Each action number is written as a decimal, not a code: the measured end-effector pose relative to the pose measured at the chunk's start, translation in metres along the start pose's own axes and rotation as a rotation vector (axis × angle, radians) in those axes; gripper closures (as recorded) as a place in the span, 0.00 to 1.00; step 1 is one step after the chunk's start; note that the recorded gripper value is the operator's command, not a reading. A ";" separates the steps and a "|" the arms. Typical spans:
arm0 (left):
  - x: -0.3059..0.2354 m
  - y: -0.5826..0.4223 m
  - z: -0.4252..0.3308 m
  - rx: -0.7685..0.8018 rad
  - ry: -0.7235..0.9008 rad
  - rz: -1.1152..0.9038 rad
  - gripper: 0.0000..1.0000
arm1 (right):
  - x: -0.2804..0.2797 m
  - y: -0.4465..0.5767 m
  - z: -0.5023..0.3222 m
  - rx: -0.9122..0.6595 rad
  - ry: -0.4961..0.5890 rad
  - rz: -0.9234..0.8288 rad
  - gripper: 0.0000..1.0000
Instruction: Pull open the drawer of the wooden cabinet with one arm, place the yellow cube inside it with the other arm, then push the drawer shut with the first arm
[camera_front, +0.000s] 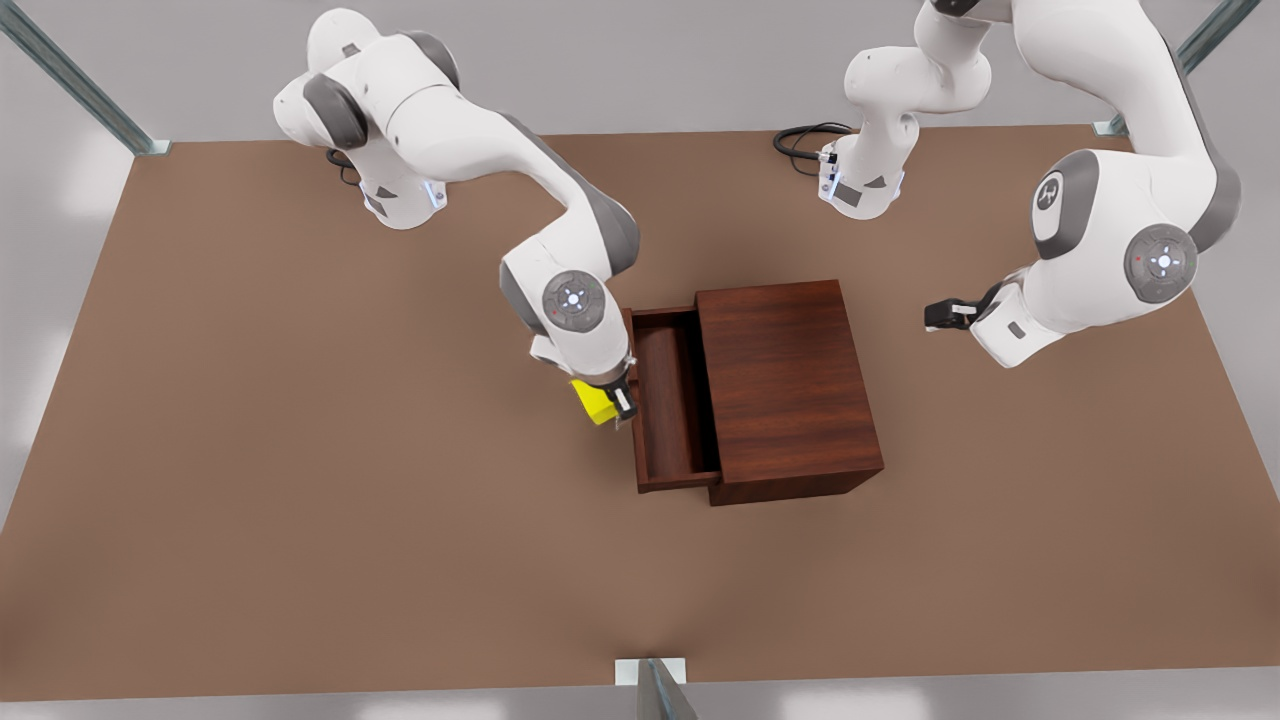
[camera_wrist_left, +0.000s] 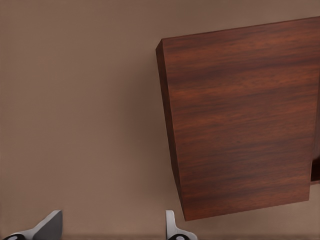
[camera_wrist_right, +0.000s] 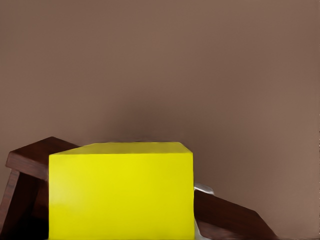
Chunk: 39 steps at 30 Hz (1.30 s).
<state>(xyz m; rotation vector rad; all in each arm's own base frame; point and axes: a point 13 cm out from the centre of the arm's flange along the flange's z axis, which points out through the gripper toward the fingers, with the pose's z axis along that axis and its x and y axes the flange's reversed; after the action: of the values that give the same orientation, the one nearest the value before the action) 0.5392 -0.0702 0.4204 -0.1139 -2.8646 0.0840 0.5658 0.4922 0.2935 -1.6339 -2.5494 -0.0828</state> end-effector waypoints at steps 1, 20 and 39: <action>0.000 0.000 0.000 -0.001 0.000 0.001 0.00 | 0.010 -0.001 0.007 0.009 0.006 0.010 0.46; -0.015 -0.166 -0.020 -0.153 -0.118 0.212 0.00 | 0.037 0.012 -0.004 -0.026 0.006 0.255 0.00; -0.056 -0.552 0.170 -0.017 -0.469 0.046 0.00 | -0.493 -0.206 -0.099 0.180 -0.065 -0.149 0.00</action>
<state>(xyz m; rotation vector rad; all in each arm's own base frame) 0.5077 -0.6323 0.2800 -0.1856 -3.3314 0.1074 0.5894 -0.0495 0.3341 -1.4046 -2.6349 0.1841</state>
